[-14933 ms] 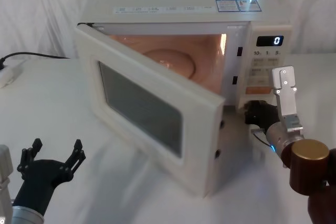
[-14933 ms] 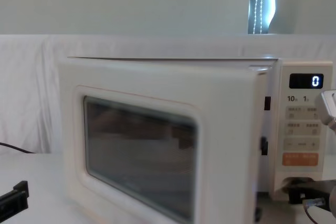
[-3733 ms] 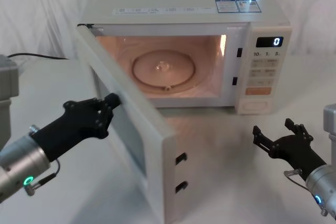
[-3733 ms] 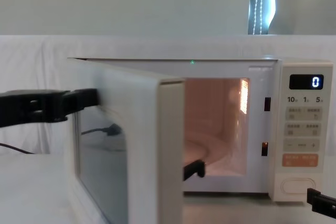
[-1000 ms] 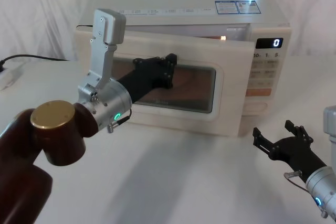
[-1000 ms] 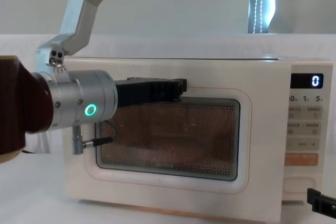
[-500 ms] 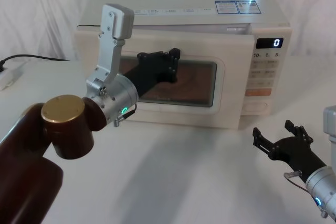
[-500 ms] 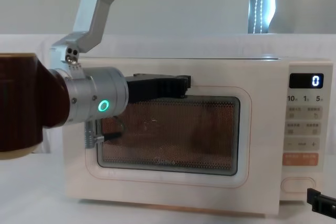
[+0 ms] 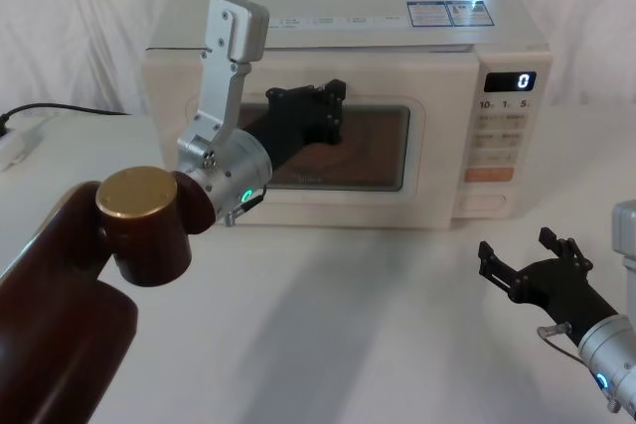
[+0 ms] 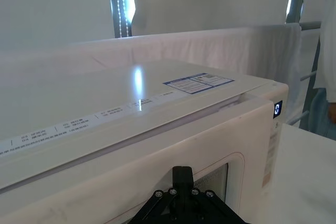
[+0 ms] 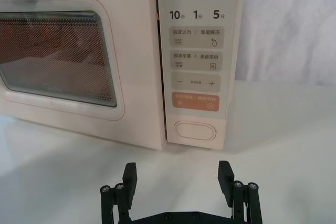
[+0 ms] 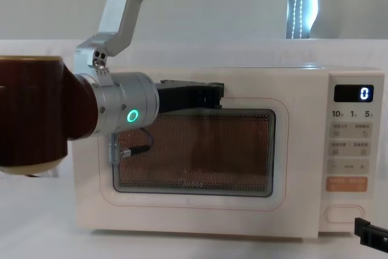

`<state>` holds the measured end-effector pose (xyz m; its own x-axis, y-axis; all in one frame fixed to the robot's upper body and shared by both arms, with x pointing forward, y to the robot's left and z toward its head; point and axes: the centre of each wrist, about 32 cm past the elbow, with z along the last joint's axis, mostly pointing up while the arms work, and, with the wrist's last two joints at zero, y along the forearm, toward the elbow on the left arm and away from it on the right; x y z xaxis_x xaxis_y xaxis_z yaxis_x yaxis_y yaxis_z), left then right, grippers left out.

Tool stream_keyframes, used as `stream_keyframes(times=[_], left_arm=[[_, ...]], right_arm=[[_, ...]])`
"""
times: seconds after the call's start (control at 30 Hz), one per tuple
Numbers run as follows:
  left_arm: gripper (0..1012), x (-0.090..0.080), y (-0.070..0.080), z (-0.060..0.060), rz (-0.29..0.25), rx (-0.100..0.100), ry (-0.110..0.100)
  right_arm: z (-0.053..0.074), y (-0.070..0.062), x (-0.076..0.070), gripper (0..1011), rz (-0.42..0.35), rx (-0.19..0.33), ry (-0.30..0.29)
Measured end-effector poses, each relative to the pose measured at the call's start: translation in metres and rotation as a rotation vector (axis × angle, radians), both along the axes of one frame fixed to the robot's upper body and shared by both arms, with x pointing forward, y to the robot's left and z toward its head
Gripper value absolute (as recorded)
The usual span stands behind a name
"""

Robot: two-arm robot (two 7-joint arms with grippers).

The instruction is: Press the button to open the microwave door with one hand; close the microwave door with the other hand.

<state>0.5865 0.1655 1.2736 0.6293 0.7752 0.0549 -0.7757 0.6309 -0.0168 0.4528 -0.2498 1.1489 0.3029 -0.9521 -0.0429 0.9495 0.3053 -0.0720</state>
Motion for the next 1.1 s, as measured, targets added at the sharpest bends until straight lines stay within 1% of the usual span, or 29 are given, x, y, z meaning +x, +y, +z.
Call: stream_keyframes(times=[0.57, 1.1], left_arm=[[0, 0.007, -0.007, 0.003, 0.013, 0.006, -0.006], [0, 0.011, -0.012, 0.003, 0.026, 0.000, 0.001]], right_arm=[[0.000, 0.000, 0.000, 1002, 0.000, 0.000, 0.000], [0.000, 0.000, 0.000, 1002, 0.000, 0.000, 0.000]])
